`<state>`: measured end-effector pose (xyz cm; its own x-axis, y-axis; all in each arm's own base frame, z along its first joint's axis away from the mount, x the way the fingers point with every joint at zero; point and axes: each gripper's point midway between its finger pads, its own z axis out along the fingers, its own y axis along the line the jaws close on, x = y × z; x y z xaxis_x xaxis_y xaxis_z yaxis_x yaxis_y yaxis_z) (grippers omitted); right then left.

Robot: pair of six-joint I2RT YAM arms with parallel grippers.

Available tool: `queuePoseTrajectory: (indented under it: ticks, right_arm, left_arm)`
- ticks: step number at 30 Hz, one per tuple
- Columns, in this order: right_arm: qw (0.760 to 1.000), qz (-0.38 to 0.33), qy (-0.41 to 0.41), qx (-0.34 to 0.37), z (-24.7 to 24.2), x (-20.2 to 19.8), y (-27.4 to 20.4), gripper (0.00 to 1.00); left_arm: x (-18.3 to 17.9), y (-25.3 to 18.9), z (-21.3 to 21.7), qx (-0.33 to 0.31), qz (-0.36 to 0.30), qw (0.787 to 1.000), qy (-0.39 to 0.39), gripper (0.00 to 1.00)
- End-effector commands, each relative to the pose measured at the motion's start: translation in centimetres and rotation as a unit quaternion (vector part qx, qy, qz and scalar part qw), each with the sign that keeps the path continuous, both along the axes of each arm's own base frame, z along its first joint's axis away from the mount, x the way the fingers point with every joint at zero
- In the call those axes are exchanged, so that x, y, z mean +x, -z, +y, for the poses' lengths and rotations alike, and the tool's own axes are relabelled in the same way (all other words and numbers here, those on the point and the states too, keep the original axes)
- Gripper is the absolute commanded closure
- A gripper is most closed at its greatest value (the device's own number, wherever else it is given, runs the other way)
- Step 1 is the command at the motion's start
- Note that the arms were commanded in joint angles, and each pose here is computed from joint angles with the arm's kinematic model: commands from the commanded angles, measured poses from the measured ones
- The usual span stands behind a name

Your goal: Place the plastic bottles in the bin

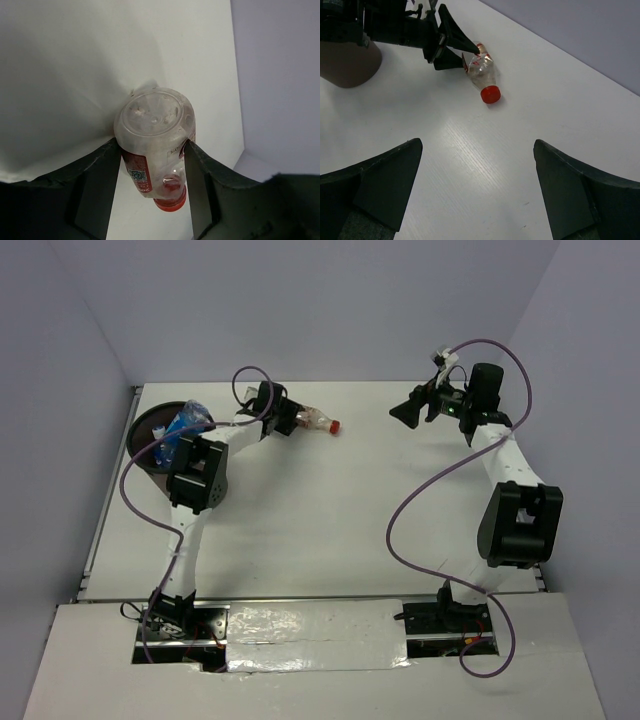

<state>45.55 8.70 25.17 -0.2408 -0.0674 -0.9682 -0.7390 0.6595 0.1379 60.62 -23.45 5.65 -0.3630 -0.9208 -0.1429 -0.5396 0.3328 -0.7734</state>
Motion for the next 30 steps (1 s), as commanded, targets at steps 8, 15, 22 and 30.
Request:
queuePoseTrajectory:
  ticks: [8, 15, 22, 30]
  right_arm:
    - [0.999, -0.053, -0.011, -0.004, 0.2, -1.8, -3.2, 0.0]
    - [0.999, -0.045, -0.015, 0.002, 0.4, -2.3, -3.0, 0.0]
    - [0.998, -0.053, -0.016, 0.007, 0.5, -2.3, -3.4, 0.0]
    - [0.998, -0.054, -0.018, 0.001, 0.5, -2.6, -3.1, 0.0]
  left_arm:
    - [-11.8, 4.7, -2.1, 0.118, 0.104, 0.971, 0.181, 0.35]
    - [-15.5, 5.7, -1.2, 0.165, 0.121, 0.942, 0.266, 0.31]
    - [-16.0, 6.5, -1.0, 0.187, 0.128, 0.927, 0.299, 0.2]
    - [-14.0, 4.1, -3.0, 0.126, 0.084, 0.953, 0.262, 0.07]
